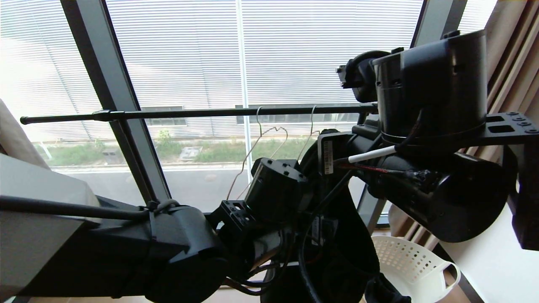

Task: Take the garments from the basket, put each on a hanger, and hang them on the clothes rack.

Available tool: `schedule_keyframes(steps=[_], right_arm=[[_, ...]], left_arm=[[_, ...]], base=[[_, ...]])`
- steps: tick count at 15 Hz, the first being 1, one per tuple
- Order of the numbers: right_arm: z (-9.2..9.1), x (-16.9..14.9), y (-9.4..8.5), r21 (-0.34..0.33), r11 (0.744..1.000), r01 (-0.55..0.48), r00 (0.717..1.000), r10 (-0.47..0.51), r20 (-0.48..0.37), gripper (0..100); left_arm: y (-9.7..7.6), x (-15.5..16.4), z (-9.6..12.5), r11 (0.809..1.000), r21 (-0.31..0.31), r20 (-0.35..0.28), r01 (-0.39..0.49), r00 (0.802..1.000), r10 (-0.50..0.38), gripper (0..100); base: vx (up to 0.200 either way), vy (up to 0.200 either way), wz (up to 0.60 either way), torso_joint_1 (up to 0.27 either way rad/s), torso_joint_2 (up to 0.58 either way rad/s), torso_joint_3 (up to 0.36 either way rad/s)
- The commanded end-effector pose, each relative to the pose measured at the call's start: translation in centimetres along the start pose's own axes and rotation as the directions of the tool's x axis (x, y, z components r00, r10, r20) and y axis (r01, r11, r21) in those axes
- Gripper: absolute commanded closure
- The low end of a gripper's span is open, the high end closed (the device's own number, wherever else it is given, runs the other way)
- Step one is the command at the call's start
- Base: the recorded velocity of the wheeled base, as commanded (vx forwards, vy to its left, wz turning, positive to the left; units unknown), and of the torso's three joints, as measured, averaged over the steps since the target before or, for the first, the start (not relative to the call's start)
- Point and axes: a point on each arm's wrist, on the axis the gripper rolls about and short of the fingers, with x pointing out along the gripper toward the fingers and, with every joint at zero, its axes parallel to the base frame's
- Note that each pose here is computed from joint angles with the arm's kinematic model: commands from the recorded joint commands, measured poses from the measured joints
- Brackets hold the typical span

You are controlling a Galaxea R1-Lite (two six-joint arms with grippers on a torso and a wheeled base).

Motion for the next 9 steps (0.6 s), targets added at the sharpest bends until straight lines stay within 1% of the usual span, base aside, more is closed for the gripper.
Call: schedule_keyframes(steps=[1,5,7,9], right_arm=[[0.8,-0.7,-0.9,0.034,0.999,0.003,1.000,-0.004,0.021,100],[1.8,-1.0,-2.2,0.069,0.997,0.027,0.999,-0.030,0.044,100],[2.1,-0.4,-2.9,0.081,0.995,0.058,0.997,-0.062,0.047,100],[2.3,-0.5,-3.4,0.094,0.993,0.068,0.996,-0.073,0.054,100]], left_arm=[[0.6,1.1,-1.2,1.000,0.008,-0.045,-0.027,0.999,0.027,0],[1.5,0.9,-3.2,0.998,0.025,-0.109,-0.056,0.992,0.058,0],[1.8,0.6,-3.7,0.998,0.029,-0.122,-0.062,0.990,0.065,0],[2.1,-0.1,-4.2,0.997,0.034,-0.136,-0.065,0.988,0.069,0]], base=[[0.000,0.000,0.00,0.000,0.00,0.000],[0.000,0.000,0.00,0.000,0.00,0.000],[0.000,0.000,0.00,0.000,0.00,0.000],[0.000,0.000,0.00,0.000,0.00,0.000]])
